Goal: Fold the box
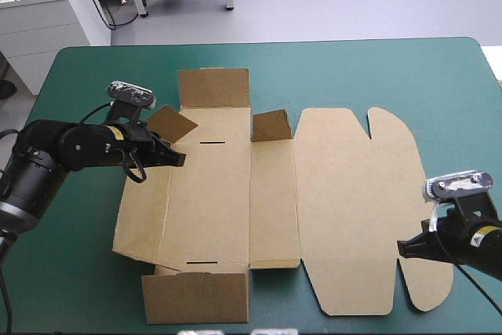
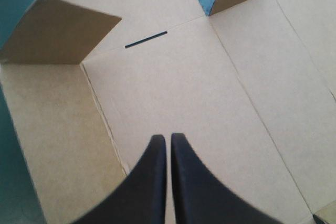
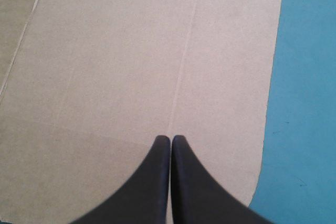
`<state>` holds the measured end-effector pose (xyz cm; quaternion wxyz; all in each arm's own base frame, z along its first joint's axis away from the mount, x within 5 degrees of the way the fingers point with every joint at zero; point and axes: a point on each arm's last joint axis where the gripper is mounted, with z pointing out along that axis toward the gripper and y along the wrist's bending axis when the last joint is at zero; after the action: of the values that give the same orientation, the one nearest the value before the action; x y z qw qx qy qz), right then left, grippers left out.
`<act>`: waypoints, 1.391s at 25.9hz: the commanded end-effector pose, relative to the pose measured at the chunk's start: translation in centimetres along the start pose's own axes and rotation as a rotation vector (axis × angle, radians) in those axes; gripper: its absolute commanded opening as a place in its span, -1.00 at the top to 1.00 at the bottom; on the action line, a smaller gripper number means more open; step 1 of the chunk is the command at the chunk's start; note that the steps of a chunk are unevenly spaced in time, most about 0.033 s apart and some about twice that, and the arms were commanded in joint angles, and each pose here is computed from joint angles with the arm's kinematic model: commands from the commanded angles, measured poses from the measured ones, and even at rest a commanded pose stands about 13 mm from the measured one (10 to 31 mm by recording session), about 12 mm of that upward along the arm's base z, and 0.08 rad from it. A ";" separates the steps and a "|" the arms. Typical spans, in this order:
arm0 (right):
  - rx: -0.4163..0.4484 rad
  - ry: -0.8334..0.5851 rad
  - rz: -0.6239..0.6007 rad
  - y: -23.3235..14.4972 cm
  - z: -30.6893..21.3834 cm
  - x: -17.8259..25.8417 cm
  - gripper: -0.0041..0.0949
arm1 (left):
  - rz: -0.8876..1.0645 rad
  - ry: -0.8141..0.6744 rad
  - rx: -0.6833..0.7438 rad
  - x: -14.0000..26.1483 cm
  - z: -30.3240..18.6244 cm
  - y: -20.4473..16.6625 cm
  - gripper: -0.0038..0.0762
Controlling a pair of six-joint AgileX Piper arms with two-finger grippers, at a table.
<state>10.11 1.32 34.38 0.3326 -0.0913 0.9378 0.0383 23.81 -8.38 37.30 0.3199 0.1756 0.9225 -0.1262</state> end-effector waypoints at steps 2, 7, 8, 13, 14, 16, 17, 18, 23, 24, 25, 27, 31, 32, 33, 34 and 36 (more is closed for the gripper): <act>0.029 -0.107 -0.006 0.0 -1.4 0.0 0.94 | -0.093 -0.044 0.066 -0.3 -2.1 2.3 0.87; 0.058 -0.112 -0.020 -0.2 -1.6 0.1 0.94 | -0.193 -0.011 0.072 0.8 -3.4 5.5 0.87; 0.059 -0.112 -0.020 -0.2 -1.6 0.1 0.94 | -0.223 0.000 0.057 1.2 -3.7 6.3 0.87; 0.064 -0.118 -0.022 -0.3 -1.6 0.0 0.94 | -0.312 0.020 -0.005 2.3 -4.8 8.7 0.87; 0.064 -0.118 -0.022 -0.3 -1.6 0.0 0.94 | -0.323 0.024 -0.013 2.5 -4.9 8.9 0.87; 0.065 -0.120 -0.022 -0.3 -1.6 0.0 0.94 | -0.342 0.032 -0.030 2.8 -5.2 9.5 0.87; 0.066 -0.120 -0.023 -0.3 -1.6 0.0 0.94 | -0.346 0.037 -0.039 3.0 -5.3 9.7 0.86; 0.066 -0.120 -0.023 -0.3 -1.6 0.0 0.94 | -0.347 0.038 -0.043 3.0 -5.3 9.7 0.86; 0.066 -0.120 -0.023 -0.3 -1.6 0.0 0.94 | -0.388 0.049 0.024 3.0 -5.1 9.1 0.52; 0.066 -0.120 -0.023 -0.3 -1.6 0.0 0.94 | -0.393 0.050 0.032 3.1 -5.0 9.1 0.38; 0.066 -0.120 -0.023 -0.3 -1.6 0.0 0.94 | -0.396 0.054 0.033 3.2 -4.9 9.1 0.25; 0.065 -0.114 -0.023 -0.3 -1.6 0.1 0.94 | -0.410 0.083 0.038 3.8 -4.3 9.2 -0.33; 0.065 -0.110 -0.023 -0.3 -1.6 0.1 0.94 | -0.445 0.169 0.074 6.0 -2.2 9.2 -0.92; 0.065 -0.110 -0.023 -0.3 -1.6 0.1 0.94 | -0.455 0.200 0.088 6.8 -1.5 9.2 -0.92; 0.065 -0.110 -0.023 -0.3 -1.6 0.1 0.94 | -0.469 0.222 0.091 7.4 -1.1 9.2 -0.92; 0.065 -0.110 -0.023 -0.3 -1.6 0.1 0.94 | -0.466 0.252 0.103 8.2 -0.5 9.1 -0.92; 0.065 -0.110 -0.023 -0.3 -1.6 0.1 0.94 | -0.463 0.277 0.131 9.1 0.3 8.9 -0.92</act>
<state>8.86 0.92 34.59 0.3572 -0.0918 0.9294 0.0149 21.78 2.69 29.91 0.1536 -0.0196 0.9680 -0.1976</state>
